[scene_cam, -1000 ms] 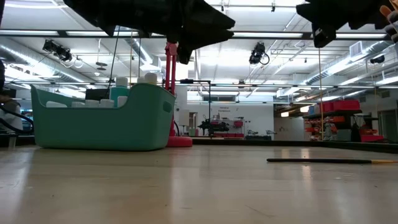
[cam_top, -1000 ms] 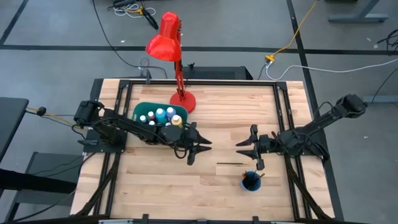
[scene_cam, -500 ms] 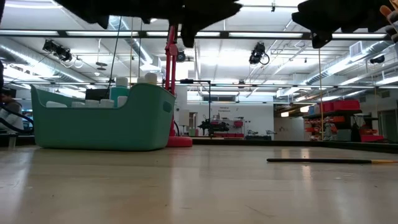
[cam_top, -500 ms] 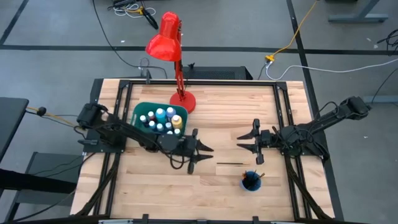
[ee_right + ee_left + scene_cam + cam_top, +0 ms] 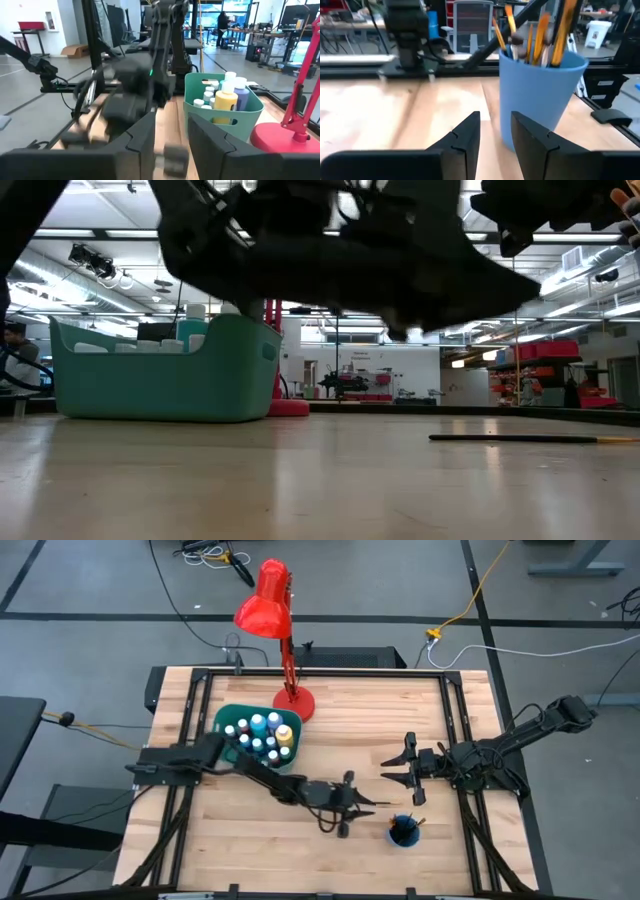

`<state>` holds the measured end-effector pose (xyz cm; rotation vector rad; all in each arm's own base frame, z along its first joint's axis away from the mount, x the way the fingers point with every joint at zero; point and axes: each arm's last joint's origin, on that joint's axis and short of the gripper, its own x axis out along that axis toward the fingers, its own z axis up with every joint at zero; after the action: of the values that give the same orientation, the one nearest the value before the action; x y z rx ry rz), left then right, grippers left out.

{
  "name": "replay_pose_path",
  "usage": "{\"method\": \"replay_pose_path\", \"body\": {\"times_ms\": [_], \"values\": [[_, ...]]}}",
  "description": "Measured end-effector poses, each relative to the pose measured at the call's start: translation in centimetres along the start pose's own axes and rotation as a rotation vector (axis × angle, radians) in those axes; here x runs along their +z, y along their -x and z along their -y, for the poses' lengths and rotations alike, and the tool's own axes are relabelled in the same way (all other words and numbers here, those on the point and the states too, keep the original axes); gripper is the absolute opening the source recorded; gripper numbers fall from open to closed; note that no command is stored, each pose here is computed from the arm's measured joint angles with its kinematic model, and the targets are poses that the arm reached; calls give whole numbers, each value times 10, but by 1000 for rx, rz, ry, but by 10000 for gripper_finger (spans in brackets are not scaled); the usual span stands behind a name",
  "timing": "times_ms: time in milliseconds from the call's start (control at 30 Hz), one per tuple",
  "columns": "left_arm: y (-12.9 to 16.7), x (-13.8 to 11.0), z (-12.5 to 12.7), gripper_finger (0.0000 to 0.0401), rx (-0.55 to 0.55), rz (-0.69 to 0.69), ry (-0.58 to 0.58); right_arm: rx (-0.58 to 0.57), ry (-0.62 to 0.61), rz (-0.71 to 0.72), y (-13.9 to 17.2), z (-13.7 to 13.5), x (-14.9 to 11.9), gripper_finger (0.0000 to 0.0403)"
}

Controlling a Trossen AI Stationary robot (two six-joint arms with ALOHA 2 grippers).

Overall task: Pick & Place Paint Supplies
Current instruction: Put the gold paint brush into the blue cup

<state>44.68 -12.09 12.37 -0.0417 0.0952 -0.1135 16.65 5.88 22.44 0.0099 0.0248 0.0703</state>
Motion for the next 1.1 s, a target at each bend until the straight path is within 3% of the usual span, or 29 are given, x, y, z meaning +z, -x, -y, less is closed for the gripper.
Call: {"method": "replay_pose_path", "body": {"times_ms": [200,367,600,1100], "values": [[-21,-32,0,114,31,-92,74,18,4,-12,0,-1,-1,123],[-23,-44,-9,114,100,-221,133,77,4,-14,0,-2,-1,123],[-22,-47,-17,114,137,-256,170,104,-27,-18,0,-3,-1,123],[-19,-54,-19,104,202,-345,132,104,-43,-22,0,-3,-2,123]]}}
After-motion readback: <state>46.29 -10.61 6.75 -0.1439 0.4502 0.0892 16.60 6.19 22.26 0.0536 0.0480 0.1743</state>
